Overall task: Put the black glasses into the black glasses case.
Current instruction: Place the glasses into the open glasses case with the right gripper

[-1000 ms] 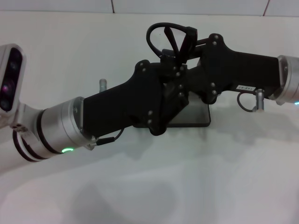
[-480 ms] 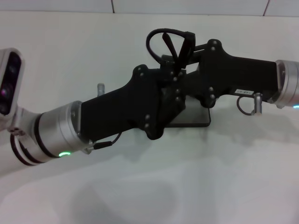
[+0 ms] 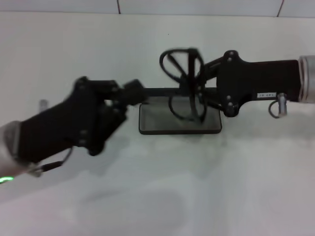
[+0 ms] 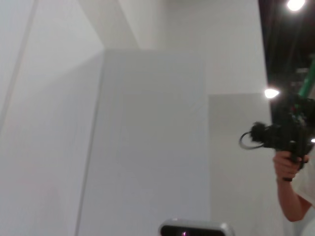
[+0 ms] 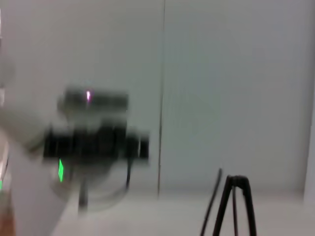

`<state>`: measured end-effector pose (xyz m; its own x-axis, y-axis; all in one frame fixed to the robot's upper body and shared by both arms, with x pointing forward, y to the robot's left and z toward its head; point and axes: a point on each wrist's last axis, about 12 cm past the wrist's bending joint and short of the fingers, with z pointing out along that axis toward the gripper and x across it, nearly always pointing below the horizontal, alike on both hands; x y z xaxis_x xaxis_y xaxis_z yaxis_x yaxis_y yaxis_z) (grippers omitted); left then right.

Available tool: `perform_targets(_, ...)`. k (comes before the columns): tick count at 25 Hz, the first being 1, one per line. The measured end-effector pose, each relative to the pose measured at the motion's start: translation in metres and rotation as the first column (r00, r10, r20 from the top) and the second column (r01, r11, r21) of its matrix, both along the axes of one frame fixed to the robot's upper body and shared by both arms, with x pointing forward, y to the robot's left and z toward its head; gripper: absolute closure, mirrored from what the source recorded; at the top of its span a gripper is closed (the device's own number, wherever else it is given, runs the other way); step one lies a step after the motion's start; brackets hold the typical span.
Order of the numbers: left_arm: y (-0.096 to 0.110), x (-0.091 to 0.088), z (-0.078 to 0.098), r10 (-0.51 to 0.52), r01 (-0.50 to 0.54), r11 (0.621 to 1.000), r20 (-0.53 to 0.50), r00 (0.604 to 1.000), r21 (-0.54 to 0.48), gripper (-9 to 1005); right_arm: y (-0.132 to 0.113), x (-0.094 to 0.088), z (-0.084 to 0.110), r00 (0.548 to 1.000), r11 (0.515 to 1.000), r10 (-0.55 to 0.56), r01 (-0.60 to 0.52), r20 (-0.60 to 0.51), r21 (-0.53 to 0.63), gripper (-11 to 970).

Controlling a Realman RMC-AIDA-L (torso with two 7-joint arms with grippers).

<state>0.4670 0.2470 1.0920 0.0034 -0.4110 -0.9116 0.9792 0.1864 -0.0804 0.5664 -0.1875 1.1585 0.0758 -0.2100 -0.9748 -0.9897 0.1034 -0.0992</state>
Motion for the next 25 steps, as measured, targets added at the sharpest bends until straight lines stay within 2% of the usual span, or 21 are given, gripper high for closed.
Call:
perform_targets(2,0.014,-0.004,0.000,0.032,-0.032,0.999,-0.014,0.999,-0.009,949,0.005,0.000,0.018,0.999,0.984,-0.018,0.013,-0.026,-0.175,858)
perform_targets(3,0.018,-0.006,0.000,0.046,-0.046,0.999,-0.016,0.999,-0.012,949,0.008,0.001,0.027,0.998,0.959,-0.048,0.036,-0.036,-0.282,859)
perform_targets(4,0.021,-0.007,0.000,0.059,-0.059,0.998,-0.018,0.998,-0.015,949,0.011,0.001,0.033,0.997,0.943,-0.067,0.049,-0.042,-0.329,859)
perform_targets(7,0.024,-0.011,-0.002,0.081,-0.081,0.996,-0.017,0.997,-0.021,949,0.035,0.005,0.057,0.992,0.829,-0.123,0.094,-0.017,-0.551,859)
perform_targets(8,0.024,-0.012,-0.002,0.084,-0.084,0.996,-0.015,0.996,-0.022,949,0.040,0.006,0.059,0.992,0.812,-0.125,0.093,-0.016,-0.576,858)
perform_targets(11,0.022,-0.013,-0.004,0.089,-0.089,0.996,-0.013,0.996,-0.022,949,0.070,0.013,0.059,0.991,0.689,-0.134,0.098,0.006,-0.718,858)
perform_targets(14,0.021,-0.014,-0.005,0.092,-0.093,0.995,-0.013,0.996,-0.022,949,0.092,0.017,0.051,0.992,0.596,-0.122,0.105,0.039,-0.796,858)
perform_targets(17,0.022,-0.016,-0.006,0.101,-0.101,0.995,-0.017,0.995,-0.024,949,0.113,0.019,0.044,0.993,0.532,-0.094,0.116,0.077,-0.839,857)
perform_targets(25,0.030,-0.023,-0.010,0.147,-0.148,0.988,-0.033,0.989,-0.032,949,0.140,0.013,0.026,0.982,0.479,-0.005,0.170,0.191,-0.861,856)
